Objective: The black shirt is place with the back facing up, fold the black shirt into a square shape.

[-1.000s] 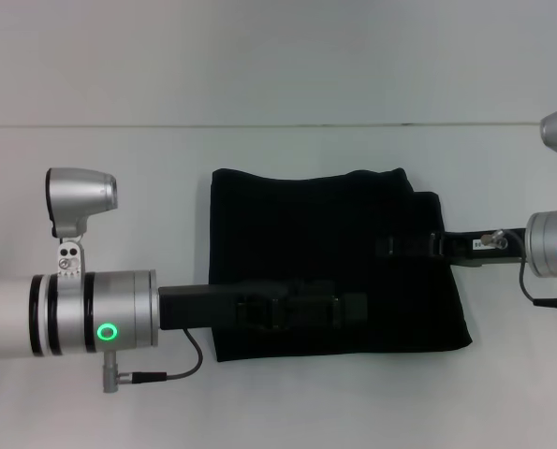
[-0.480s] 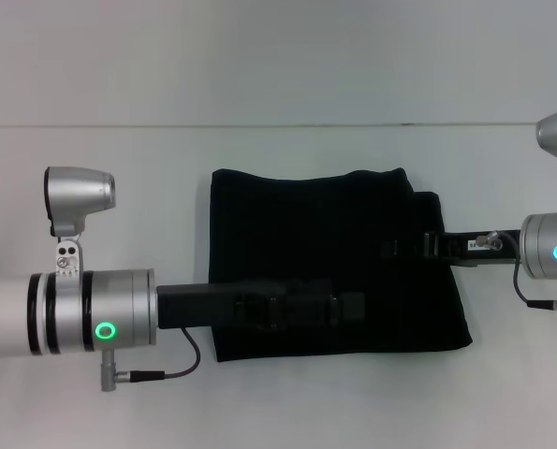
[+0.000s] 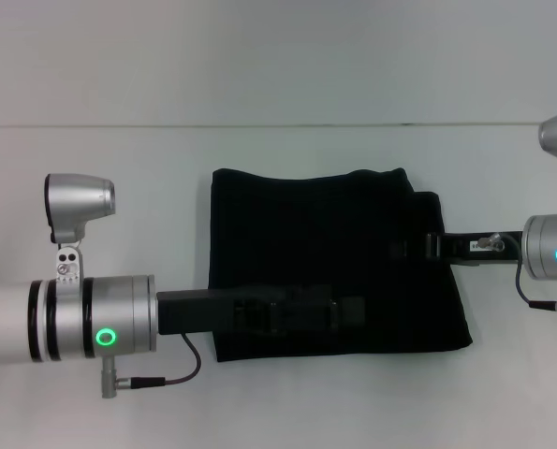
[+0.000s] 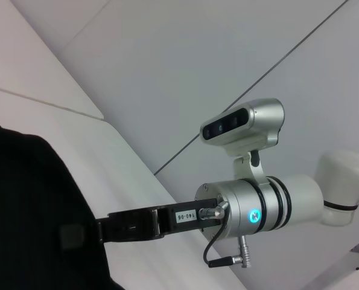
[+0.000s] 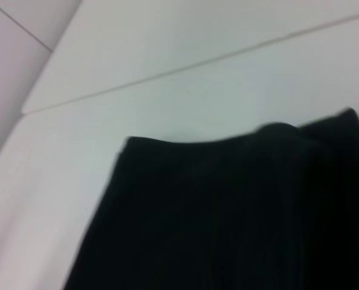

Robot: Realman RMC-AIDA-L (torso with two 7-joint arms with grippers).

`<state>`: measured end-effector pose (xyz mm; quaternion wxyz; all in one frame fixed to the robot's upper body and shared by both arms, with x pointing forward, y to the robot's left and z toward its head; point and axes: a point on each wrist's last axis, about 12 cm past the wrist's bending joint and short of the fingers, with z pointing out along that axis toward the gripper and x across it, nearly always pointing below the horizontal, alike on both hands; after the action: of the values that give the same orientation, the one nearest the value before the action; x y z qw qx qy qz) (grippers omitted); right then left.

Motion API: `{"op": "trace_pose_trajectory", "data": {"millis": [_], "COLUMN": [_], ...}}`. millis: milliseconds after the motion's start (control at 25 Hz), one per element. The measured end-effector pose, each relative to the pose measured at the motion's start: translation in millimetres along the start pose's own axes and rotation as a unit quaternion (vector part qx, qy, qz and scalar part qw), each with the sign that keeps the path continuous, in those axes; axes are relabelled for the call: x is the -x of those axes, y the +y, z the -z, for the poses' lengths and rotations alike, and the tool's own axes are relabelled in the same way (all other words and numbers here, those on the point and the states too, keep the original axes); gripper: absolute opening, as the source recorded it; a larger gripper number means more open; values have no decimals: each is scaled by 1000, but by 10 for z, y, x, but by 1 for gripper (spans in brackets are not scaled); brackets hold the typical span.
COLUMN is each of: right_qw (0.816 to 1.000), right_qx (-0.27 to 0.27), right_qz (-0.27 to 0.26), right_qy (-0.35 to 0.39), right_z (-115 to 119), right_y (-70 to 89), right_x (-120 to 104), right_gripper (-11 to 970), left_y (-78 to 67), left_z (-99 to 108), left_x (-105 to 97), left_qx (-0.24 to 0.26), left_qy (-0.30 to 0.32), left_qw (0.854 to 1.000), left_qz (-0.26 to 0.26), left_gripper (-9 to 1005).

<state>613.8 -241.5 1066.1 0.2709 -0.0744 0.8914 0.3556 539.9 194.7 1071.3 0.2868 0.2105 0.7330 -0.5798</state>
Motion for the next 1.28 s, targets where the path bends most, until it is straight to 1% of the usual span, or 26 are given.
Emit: {"op": "trace_pose_trajectory", "data": {"millis": [40,120,160,320,560,720,920,1080,1200,1280], "right_qw": [1000,999,999,997,995,996,997,998,999,1000], "right_qx": [7,35,35,64,77,70,57,45,24,9], "right_qz": [6,20,20,35,48,49,43,31,23,24], "right_qy": [-3,-17,-17,-36,-40,-39,-37,-29,-16,-5], "right_z": [7,46,46,160,292,351,404,397,356,329], "right_y": [16,78,78,150,186,143,53,-22,-96,-135], "right_x": [11,72,72,205,331,350,303,208,113,54], "right_gripper": [84,84,84,84,85,85,84,84,85,87], "left_y": [0,2,3,6,12,13,11,8,11,33], "left_z": [1,3,9,28,44,46,43,27,21,22], "left_x": [-1,2,6,19,21,20,16,18,26,46], "left_qx": [0,1,1,2,4,5,4,2,4,13], "left_qy": [0,0,-1,-2,-8,-9,-9,-7,-8,-11], "left_qw": [1000,1000,1000,1000,1000,1000,1000,1000,1000,999], "left_qz": [1,2,2,2,7,14,20,25,27,30], "left_gripper": [936,936,936,937,937,937,936,936,936,936]}}
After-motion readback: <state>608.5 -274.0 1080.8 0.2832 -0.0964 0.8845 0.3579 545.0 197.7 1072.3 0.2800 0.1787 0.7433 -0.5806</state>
